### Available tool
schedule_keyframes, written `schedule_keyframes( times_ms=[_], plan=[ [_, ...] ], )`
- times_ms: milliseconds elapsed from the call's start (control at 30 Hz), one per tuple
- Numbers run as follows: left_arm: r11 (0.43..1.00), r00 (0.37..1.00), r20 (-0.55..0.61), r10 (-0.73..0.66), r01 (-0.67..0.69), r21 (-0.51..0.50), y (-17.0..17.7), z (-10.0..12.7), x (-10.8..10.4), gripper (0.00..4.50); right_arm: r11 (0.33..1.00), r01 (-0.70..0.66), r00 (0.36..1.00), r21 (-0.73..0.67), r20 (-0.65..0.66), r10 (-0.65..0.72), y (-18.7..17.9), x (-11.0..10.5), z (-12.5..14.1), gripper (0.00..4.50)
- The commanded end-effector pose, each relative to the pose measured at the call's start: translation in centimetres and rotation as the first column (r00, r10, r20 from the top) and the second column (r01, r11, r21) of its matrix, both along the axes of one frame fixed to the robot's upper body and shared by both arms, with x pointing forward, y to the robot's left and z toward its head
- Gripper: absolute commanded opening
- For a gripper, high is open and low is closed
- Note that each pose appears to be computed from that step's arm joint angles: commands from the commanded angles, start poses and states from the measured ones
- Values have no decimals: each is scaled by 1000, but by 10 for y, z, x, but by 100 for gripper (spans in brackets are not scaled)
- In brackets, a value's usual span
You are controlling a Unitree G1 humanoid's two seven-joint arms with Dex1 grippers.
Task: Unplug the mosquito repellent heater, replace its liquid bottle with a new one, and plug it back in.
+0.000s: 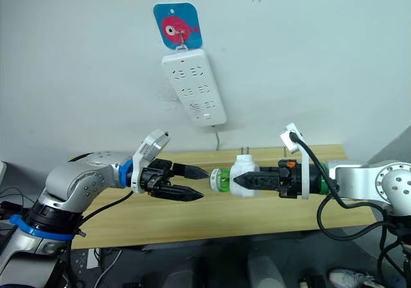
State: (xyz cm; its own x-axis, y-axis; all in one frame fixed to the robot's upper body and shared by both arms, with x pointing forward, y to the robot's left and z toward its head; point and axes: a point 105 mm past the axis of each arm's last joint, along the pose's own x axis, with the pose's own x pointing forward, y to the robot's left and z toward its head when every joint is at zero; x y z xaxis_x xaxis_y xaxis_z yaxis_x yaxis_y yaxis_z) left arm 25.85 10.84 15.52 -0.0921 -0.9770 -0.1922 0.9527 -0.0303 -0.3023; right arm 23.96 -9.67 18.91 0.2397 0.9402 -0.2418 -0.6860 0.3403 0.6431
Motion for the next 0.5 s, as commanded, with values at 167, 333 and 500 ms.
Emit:
schedule_keyframes(
  times_ms=[167,333,500],
  plan=[
    [998,926,375,52,-61,12,1,-13,7,445,999,13,999,52,33,-15,-1,3,16,304],
    [982,682,715,157,-34,-184,-19,5,6,445,999,9,1000,53,23,-10,0,1,15,304],
    [965,586,786,196,28,-262,-28,13,-3,445,999,-1,1000,49,8,1,0,-1,14,304]
  ],
)
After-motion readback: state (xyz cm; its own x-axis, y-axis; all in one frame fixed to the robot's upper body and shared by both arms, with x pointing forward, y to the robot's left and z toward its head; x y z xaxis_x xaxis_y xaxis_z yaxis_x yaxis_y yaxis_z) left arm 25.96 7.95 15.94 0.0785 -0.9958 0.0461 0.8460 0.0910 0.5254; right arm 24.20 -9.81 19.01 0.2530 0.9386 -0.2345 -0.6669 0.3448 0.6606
